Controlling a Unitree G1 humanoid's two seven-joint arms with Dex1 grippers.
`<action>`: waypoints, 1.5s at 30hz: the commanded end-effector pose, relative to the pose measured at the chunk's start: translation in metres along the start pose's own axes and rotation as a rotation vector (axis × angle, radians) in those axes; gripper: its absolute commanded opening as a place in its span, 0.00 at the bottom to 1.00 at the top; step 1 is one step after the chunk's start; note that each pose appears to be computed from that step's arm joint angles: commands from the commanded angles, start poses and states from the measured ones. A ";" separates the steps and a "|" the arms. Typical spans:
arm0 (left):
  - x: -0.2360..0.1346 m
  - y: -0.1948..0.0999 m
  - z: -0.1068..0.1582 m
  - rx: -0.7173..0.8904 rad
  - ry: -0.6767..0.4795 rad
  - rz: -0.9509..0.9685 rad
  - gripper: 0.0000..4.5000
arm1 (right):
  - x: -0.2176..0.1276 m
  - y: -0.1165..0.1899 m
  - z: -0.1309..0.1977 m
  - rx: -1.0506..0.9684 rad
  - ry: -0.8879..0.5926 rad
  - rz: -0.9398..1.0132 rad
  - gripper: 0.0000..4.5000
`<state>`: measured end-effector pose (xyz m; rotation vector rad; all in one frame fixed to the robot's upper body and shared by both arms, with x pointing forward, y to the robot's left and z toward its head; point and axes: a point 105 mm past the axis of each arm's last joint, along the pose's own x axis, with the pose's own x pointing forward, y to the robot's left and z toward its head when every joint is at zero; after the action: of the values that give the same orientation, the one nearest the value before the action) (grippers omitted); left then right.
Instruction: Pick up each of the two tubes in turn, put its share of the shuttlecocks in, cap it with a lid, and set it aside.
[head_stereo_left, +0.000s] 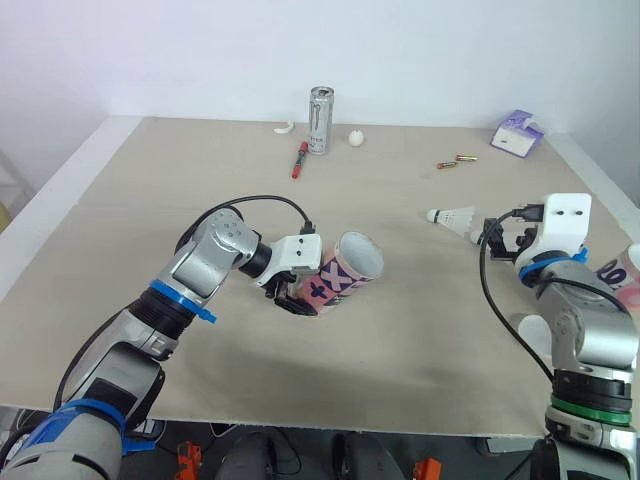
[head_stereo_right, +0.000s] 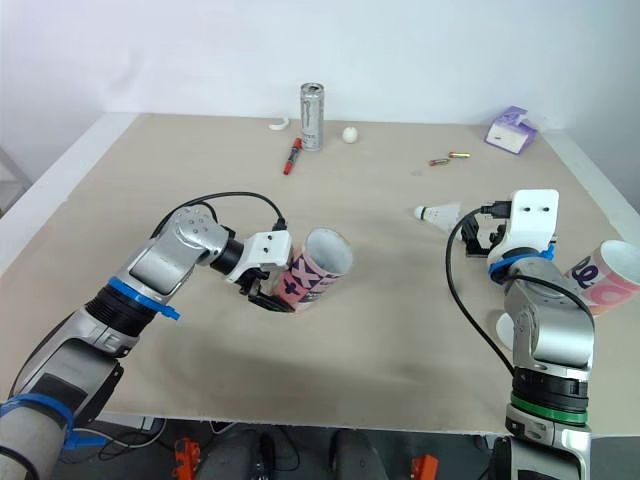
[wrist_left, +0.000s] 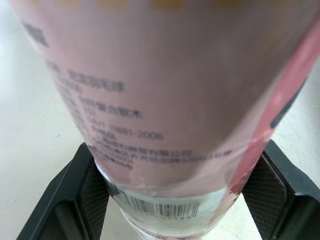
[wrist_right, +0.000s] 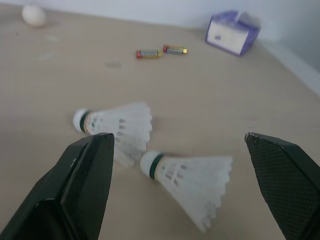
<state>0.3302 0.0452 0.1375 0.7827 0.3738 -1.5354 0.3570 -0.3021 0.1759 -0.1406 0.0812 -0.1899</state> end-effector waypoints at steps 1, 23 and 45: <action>0.006 -0.005 -0.003 -0.006 0.013 -0.013 0.74 | 0.003 -0.007 0.001 0.007 -0.018 -0.007 0.99; 0.006 -0.005 -0.001 -0.008 0.011 -0.015 0.74 | 0.019 -0.014 -0.026 0.140 0.063 0.049 0.99; 0.006 -0.007 -0.004 -0.018 0.018 -0.009 0.74 | 0.026 -0.011 -0.026 0.116 0.076 0.115 0.00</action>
<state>0.3278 0.0448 0.1375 0.7773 0.3786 -1.5254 0.3766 -0.3147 0.1294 0.0140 0.2145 -0.0726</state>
